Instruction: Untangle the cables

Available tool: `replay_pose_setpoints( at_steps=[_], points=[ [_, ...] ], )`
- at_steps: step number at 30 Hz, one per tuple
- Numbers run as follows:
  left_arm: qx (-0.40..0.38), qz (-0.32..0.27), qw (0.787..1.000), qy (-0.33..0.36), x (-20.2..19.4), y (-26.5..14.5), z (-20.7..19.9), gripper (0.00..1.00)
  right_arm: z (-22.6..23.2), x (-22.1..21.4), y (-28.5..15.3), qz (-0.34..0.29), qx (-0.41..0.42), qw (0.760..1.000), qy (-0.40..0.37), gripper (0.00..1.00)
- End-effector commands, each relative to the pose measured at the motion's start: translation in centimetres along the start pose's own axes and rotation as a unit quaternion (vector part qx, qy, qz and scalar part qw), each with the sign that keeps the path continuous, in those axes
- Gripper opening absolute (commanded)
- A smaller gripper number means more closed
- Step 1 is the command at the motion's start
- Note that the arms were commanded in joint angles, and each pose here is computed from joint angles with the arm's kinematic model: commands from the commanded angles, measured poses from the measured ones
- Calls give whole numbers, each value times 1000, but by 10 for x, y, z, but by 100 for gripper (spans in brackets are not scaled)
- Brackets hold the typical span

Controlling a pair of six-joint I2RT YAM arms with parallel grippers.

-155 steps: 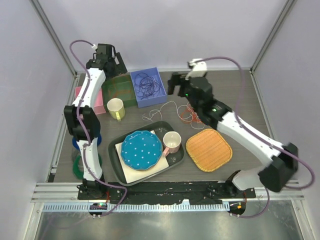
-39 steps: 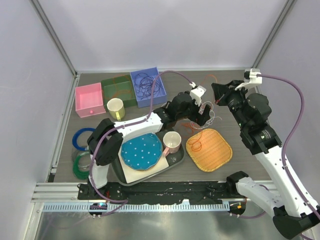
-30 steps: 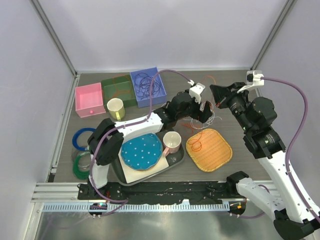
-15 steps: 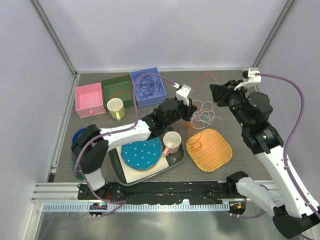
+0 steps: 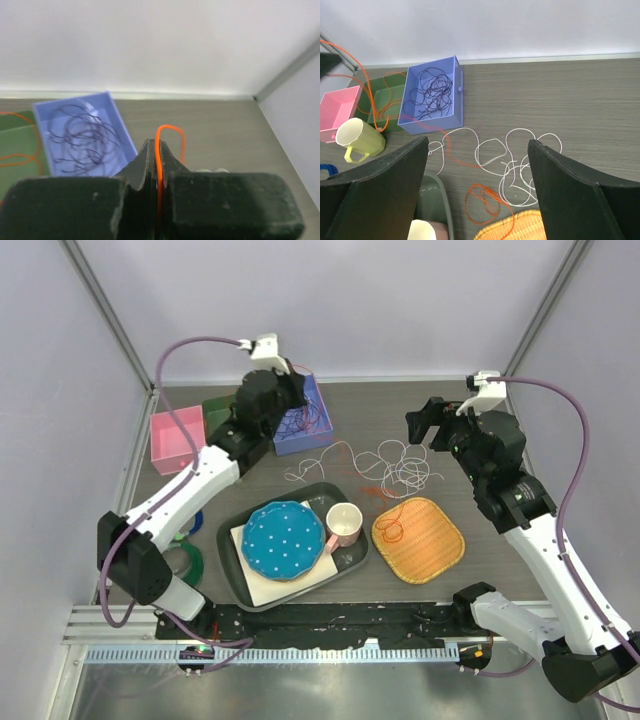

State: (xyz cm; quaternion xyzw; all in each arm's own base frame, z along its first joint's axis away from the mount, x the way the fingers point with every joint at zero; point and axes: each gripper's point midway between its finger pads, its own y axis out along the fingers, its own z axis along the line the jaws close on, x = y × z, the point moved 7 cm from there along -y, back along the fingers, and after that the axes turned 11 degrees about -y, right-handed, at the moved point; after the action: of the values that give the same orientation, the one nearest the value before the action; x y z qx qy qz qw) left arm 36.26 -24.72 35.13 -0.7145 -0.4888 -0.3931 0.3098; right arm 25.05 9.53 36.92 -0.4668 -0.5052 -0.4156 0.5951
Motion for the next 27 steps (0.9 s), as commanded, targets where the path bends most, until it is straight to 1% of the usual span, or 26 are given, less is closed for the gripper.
replay_pose_setpoints(
  at_steps=[1, 2, 4, 5, 7, 8, 10, 11, 12, 14, 16, 18, 20, 23, 24, 25, 26, 27],
  points=[
    [44, -67, 997, -16, 75, -25, 13, 0, -1, 25, -8, -47, -6, 999, -2, 86],
    [64, -87, 994, -15, 92, -25, 26, 0, -2, 26, -8, -48, -8, 999, -1, 86],
    [88, -106, 990, -17, 118, -29, 35, 0, -1, 25, -8, -47, -5, 999, -1, 86],
    [110, -120, 987, -18, 134, -29, 49, 0, -1, 26, -8, -47, -4, 999, -1, 86],
    [120, -139, 983, -23, 163, -35, 54, 0, -2, 25, -8, -47, -7, 999, -2, 86],
    [135, -151, 979, -25, 175, -34, 67, 0, -2, 26, -8, -48, -7, 999, -1, 86],
    [130, -166, 977, -36, 200, -40, 68, 0, -2, 25, -7, -48, -10, 999, -1, 86],
    [145, -166, 975, -39, 207, -39, 80, 0, -3, 26, -8, -51, -11, 999, -2, 86],
    [127, -179, 975, -45, 223, -44, 73, 0, -3, 25, -7, -50, -11, 999, -2, 86],
    [128, -182, 974, -48, 233, -44, 78, 0, -3, 26, -7, -52, -11, 999, -3, 86],
    [127, -202, 970, -39, 249, -49, 73, 0, -3, 26, -6, -52, -11, 999, -5, 86],
    [142, -215, 966, -31, 262, -52, 73, 0, -3, 25, -5, -51, -12, 999, -5, 86],
    [134, -209, 968, -33, 267, -54, 72, 0, -2, 27, -4, -57, -9, 998, -8, 86],
    [73, -180, 980, -38, 262, -53, 57, 0, 8, 27, 1, -73, 44, 996, -33, 86],
    [58, -164, 984, -44, 255, -49, 56, 0, 24, 19, 5, -67, 124, 988, -61, 86],
    [41, -156, 986, -46, 252, -49, 52, 0, 33, 19, 6, -86, 181, 973, -114, 86],
    [15, -141, 989, -51, 248, -47, 47, 0, 42, 12, 8, -92, 232, 957, -150, 86],
    [-6, -121, 991, -57, 241, -44, 44, 0, 59, -2, 5, -94, 329, 924, -173, 86]
  ],
)
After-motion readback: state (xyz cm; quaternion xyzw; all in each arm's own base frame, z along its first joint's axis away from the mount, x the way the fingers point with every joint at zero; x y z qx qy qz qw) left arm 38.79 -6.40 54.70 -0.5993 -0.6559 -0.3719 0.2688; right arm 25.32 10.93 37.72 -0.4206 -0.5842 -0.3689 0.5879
